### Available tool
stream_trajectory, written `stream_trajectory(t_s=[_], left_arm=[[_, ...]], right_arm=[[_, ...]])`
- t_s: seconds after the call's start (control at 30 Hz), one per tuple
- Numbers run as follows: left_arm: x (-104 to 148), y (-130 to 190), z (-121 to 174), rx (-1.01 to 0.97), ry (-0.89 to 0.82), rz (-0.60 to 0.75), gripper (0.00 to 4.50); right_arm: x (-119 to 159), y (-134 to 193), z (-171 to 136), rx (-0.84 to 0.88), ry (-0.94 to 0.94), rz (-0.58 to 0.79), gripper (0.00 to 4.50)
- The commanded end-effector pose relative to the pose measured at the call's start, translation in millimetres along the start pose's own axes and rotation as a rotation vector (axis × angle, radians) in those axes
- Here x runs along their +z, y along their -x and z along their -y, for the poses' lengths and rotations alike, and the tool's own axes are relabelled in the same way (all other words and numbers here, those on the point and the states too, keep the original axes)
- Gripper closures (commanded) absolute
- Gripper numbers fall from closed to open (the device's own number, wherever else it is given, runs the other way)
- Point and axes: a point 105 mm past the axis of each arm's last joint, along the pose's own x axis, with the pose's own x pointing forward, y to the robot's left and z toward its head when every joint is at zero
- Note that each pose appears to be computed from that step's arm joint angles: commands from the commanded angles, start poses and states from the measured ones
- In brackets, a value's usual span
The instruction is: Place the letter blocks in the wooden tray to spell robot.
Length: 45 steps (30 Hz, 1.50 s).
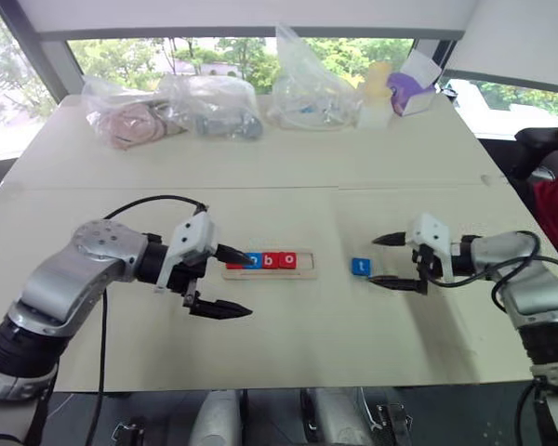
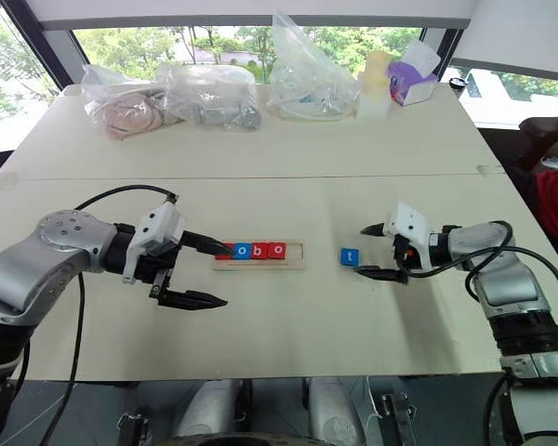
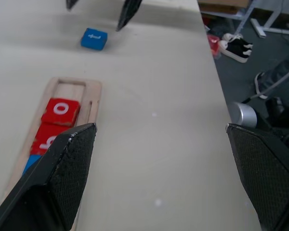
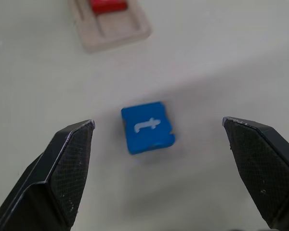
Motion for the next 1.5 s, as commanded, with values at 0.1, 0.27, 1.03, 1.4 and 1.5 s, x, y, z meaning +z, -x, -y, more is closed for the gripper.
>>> stream_trajectory(t_s=[0.1, 0.27, 1.03, 1.4, 1.5], left_arm=[[8.8, 6.4, 4.7, 0.026, -0.034, 0.006, 0.00], [6.6, 9.5, 4.1, 0.047, -0.023, -0.003, 0.00], [-16.4, 30.1, -16.1, 0.143, 0.010, -0.058, 0.00], [-21.7, 30.4, -14.7, 0.188, 0.043, -0.039, 0.00], [-22.9, 29.7, -13.5, 0.193, 0.051, -0.034, 0.00]], right_arm=[[-11.6, -4.4, 6.2, 0.015, 0.033, -0.019, 0.07], [-14.3, -11.7, 5.0, 0.021, 0.030, 0.003, 0.59], [66.4, -36.1, 7.7, 0.071, 0.068, 0.169, 3.43], [70.1, -70.3, 4.2, 0.162, 0.152, 0.117, 3.43], [70.8, -73.7, 0.9, 0.187, 0.158, 0.117, 3.43]])
